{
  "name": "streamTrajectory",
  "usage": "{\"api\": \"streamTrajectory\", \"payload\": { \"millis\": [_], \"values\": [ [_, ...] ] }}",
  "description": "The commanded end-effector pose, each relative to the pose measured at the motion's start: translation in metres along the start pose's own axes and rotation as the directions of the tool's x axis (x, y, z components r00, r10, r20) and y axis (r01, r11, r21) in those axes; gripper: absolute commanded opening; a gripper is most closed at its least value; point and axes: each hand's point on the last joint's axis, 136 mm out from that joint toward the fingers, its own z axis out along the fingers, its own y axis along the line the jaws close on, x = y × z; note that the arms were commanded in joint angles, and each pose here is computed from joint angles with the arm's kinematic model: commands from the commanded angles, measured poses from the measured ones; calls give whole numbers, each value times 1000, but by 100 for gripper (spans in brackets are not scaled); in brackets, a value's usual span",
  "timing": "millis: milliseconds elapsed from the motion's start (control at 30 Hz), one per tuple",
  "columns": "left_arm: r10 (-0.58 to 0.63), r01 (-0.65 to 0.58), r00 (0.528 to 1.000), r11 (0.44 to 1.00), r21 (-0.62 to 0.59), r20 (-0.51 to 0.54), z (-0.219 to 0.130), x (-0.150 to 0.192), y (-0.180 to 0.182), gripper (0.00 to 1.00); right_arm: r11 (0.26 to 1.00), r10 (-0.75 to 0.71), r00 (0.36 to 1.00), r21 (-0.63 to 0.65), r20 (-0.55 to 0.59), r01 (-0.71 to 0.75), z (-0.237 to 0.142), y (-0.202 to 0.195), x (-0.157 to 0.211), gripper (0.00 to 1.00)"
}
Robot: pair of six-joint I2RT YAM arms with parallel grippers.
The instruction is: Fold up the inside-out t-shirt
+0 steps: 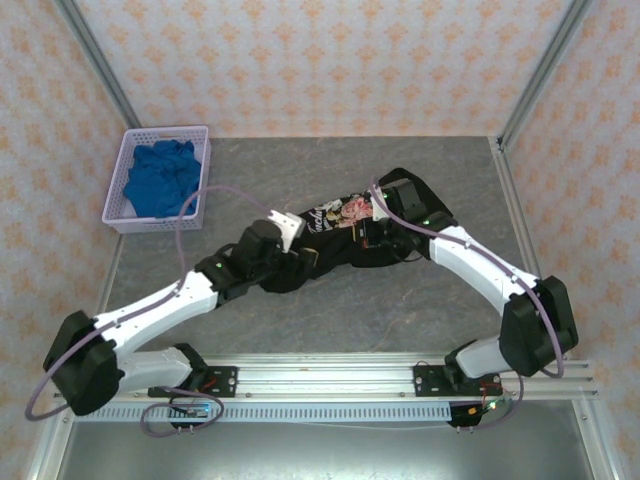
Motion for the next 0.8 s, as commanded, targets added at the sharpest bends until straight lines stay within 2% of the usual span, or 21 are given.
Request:
{"api": "streamTrajectory", "payload": {
  "millis": [0, 100, 233, 300, 467, 533, 633, 700, 767],
  "values": [
    [187, -186, 981, 982, 23, -54, 19, 10, -15, 75, 1000, 18, 1000, -7, -11, -18, -3, 2, -5, 0],
    [233, -234, 965, 972, 3, -121, 37, 21, -14, 74, 1000, 16, 1000, 2, -13, -16, -3, 1, -4, 0],
    [237, -236, 961, 971, 22, -141, 47, 24, -18, 66, 1000, 17, 1000, 25, -21, -16, -3, -5, -1, 0],
    [235, -239, 960, 971, -13, -150, 49, 24, -12, 53, 999, 11, 1000, 38, -19, -11, -4, -7, -1, 0],
    [200, -210, 965, 977, -42, -172, 49, 25, 1, 12, 995, -30, 999, 91, -17, 31, -7, -15, -2, 0],
    [170, -178, 973, 983, -38, -157, 47, 21, 3, 1, 993, -49, 999, 108, -9, 50, -11, -17, -5, 0],
    [70, -71, 992, 997, -5, -109, 36, 5, 5, 0, 988, -98, 995, 123, 30, 93, -23, -13, -15, 0],
    [-31, 35, 998, 997, 66, -61, 22, -16, -3, 0, 978, -143, 988, 161, 56, 132, -38, -13, -23, 0],
    [-122, 121, 992, 975, 187, -8, 0, -45, -25, 0, 955, -198, 977, 241, 82, 173, -63, -17, -33, 0]
  ]
}}
